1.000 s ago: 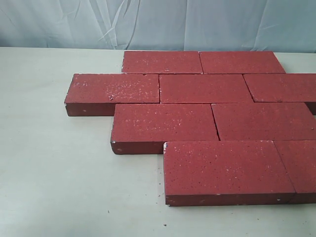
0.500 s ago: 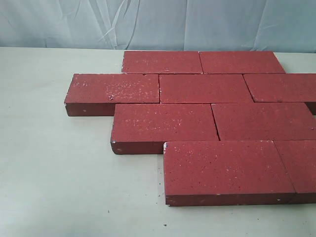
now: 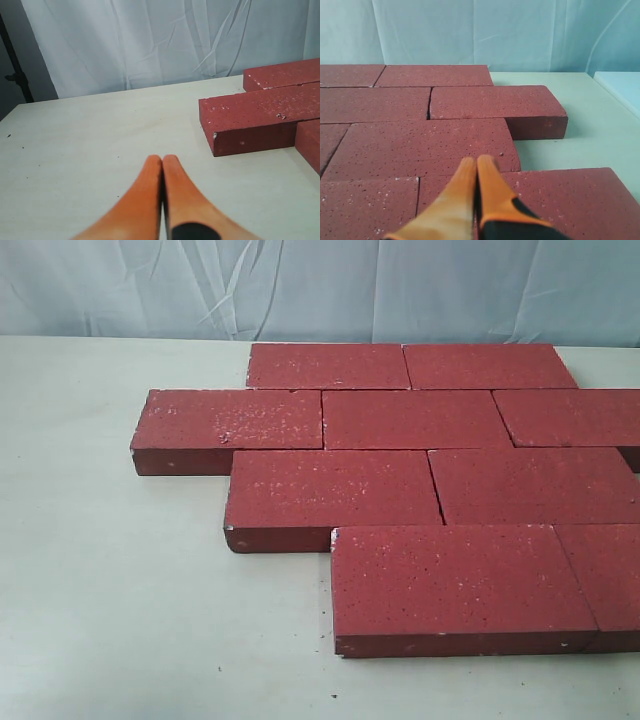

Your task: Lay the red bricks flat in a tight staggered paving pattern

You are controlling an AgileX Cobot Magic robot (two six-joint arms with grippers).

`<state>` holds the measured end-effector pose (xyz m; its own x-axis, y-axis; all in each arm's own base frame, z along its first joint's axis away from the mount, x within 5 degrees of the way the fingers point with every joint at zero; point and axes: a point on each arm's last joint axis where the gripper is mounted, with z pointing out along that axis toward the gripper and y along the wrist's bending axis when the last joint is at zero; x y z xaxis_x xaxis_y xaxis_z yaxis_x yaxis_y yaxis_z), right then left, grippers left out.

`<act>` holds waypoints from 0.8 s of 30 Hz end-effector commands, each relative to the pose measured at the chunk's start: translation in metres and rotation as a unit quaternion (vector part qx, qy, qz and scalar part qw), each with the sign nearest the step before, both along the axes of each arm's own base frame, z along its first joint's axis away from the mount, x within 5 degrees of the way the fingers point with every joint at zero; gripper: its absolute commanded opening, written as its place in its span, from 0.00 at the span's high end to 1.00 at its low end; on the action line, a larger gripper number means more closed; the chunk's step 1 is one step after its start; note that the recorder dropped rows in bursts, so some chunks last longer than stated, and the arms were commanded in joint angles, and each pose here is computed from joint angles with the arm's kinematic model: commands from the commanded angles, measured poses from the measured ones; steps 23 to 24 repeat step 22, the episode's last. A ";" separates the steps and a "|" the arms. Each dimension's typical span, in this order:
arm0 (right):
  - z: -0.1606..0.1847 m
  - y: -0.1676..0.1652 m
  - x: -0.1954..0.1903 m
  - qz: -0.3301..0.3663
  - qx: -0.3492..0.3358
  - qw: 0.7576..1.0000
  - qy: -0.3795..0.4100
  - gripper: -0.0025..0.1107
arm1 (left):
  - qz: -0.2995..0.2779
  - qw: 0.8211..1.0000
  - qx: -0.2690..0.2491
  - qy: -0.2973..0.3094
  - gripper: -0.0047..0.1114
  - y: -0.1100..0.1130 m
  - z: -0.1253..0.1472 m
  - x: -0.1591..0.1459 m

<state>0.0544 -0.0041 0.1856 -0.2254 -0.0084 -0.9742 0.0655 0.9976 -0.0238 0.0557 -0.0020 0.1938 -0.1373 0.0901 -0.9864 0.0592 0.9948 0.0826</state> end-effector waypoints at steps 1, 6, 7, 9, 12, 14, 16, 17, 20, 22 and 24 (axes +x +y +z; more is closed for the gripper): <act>0.000 0.000 0.000 -0.003 -0.002 1.000 -0.005 0.99 | 0.002 1.000 -0.002 0.001 0.96 0.000 -0.002 0.000; 0.000 0.000 0.000 -0.002 0.001 1.000 -0.005 0.99 | 0.002 1.000 -0.002 0.001 0.96 0.000 -0.002 0.000; 0.000 0.000 0.000 -0.002 0.001 1.000 -0.005 0.99 | 0.002 1.000 -0.002 0.001 0.96 0.000 -0.002 0.000; 0.000 0.000 0.000 -0.002 0.001 1.000 -0.005 0.99 | 0.002 1.000 -0.002 0.001 0.96 0.000 -0.002 0.000; 0.000 0.000 0.000 -0.002 0.001 1.000 -0.005 0.99 | 0.002 1.000 -0.002 0.001 0.96 0.000 -0.002 0.000; 0.000 0.000 0.000 -0.002 0.001 1.000 -0.005 0.99 | 0.002 1.000 -0.002 0.001 0.96 0.000 -0.002 0.000; 0.000 0.000 0.000 -0.002 0.001 1.000 -0.005 0.99 | 0.002 1.000 -0.002 0.001 0.96 0.000 -0.002 0.000; 0.000 0.000 0.000 -0.002 0.001 1.000 -0.005 0.99 | 0.002 1.000 -0.002 0.001 0.96 0.000 -0.002 0.000; 0.000 0.000 0.000 -0.002 0.001 1.000 -0.005 0.99 | 0.002 1.000 -0.002 0.001 0.96 0.000 -0.002 0.000; 0.000 0.000 0.000 -0.002 0.001 1.000 -0.005 0.99 | 0.002 1.000 -0.002 0.001 0.96 0.000 -0.002 0.000; 0.000 0.000 0.000 -0.002 0.001 1.000 -0.005 0.99 | 0.002 1.000 -0.002 0.001 0.96 0.000 -0.002 0.000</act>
